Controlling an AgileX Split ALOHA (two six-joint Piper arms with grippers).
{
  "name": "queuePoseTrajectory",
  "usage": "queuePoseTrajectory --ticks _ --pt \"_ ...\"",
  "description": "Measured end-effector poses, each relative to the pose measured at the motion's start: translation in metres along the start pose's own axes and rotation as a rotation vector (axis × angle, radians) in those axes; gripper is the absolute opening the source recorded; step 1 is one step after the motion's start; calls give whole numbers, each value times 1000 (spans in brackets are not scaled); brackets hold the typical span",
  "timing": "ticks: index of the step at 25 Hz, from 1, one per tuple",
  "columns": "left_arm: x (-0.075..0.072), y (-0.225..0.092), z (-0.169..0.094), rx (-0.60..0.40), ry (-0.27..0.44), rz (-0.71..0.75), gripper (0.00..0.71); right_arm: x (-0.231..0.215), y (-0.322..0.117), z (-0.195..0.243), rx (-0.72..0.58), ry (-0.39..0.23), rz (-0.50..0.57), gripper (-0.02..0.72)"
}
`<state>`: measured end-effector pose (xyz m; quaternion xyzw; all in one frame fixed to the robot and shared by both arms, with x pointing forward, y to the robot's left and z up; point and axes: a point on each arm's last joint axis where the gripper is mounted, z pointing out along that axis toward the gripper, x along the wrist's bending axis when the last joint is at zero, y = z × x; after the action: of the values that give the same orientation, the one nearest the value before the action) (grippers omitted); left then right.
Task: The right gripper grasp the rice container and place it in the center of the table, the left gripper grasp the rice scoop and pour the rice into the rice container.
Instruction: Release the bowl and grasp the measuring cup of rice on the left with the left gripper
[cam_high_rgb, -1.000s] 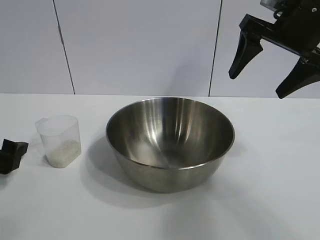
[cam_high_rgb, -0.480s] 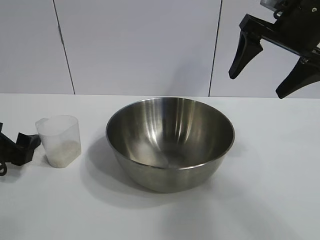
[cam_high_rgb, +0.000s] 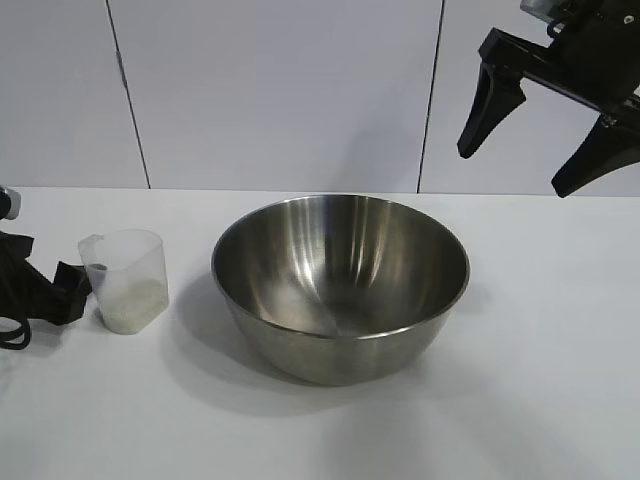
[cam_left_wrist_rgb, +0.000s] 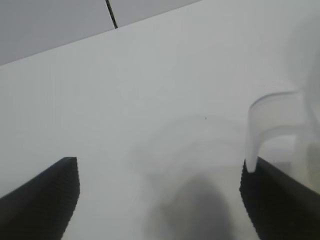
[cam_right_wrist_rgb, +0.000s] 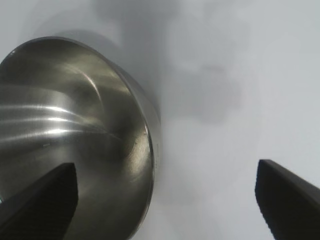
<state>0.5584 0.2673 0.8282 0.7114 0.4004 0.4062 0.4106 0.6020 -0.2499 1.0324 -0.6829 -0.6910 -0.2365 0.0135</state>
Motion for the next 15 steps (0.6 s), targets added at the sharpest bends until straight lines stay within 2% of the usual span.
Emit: queuePoseTrajectory --ticks 7,15 --pt "-1 2 2 -13 -18 2 629 0 0 0 -3 0 0 661" --pt "4 13 13 -66 -21 -127 629 0 0 0 -5 -1 0 661"
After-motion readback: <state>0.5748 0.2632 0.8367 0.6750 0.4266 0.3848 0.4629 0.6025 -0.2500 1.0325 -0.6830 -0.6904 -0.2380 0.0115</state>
